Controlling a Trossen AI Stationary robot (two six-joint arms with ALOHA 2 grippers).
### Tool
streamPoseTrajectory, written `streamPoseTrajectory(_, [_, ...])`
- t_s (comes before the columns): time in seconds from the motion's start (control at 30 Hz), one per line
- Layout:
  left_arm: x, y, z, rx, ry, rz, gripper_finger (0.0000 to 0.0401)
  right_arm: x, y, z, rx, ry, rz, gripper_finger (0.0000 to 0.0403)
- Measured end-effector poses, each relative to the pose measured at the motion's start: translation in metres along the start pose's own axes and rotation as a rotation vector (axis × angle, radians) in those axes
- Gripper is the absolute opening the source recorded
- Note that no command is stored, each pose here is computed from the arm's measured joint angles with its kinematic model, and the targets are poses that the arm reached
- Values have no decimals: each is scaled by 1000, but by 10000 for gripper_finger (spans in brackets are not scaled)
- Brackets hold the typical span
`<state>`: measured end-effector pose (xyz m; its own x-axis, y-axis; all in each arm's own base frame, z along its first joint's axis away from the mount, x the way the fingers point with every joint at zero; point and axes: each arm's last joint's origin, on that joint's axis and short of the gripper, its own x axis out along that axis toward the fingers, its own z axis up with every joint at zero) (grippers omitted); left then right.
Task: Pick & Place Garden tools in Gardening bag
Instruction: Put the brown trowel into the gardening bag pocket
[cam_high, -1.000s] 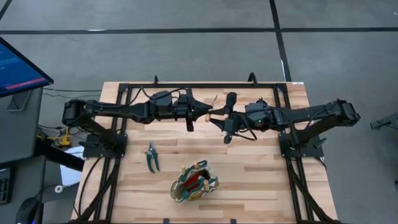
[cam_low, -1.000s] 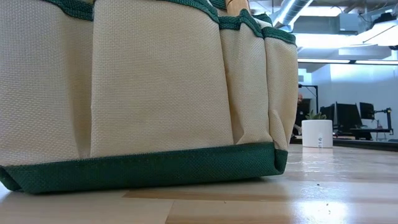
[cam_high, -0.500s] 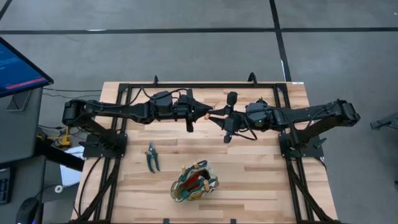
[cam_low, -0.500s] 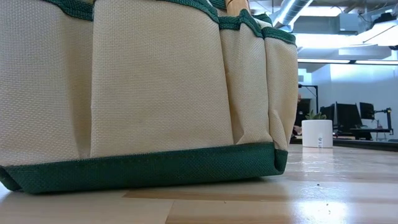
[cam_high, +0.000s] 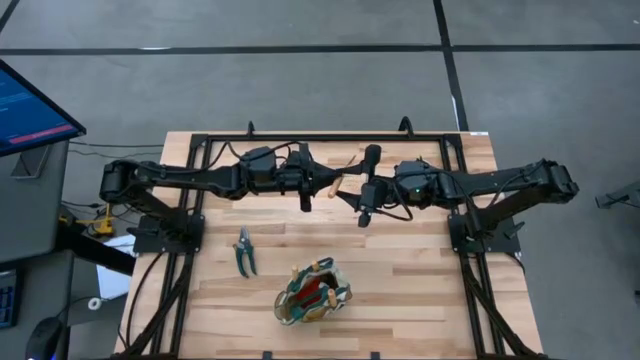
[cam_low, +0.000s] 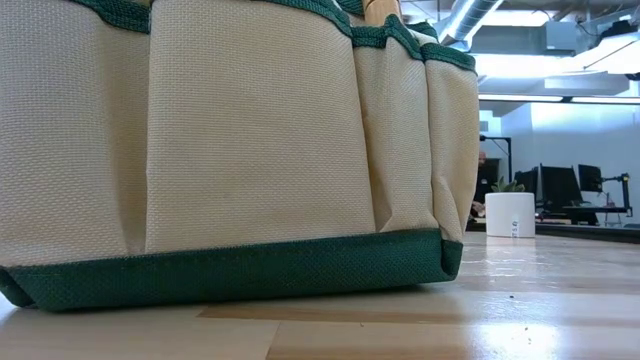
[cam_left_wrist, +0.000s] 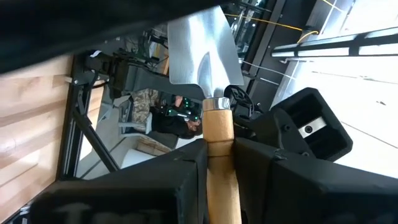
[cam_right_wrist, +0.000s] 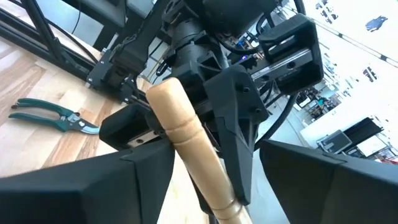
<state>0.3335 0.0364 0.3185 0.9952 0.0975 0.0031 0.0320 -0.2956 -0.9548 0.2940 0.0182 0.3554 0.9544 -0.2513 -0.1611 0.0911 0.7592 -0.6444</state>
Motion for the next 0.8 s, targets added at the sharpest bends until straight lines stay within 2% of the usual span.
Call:
streamPoseTrajectory(0.1, [0,0,0,-6,-4,-2,46,0,0,1,-4,-8,-3,225])
streamPoseTrajectory(0.3, [0,-1,0,-8,-14,-4,46,9,4,-1,-8,-12,-4,192])
streamPoseTrajectory(0.4, [0,3,2,-13,-26,14,46,16,10,-4,-20,12,8,177])
streamPoseTrajectory(0.53, [0,5,3,-11,-42,40,46,26,21,-2,-70,82,-35,154])
streamPoseTrajectory(0.67, [0,6,3,13,-24,47,41,31,27,8,-107,106,-64,109])
streamPoseTrajectory(0.8, [0,4,3,24,-25,33,21,29,24,12,-107,102,-65,38])
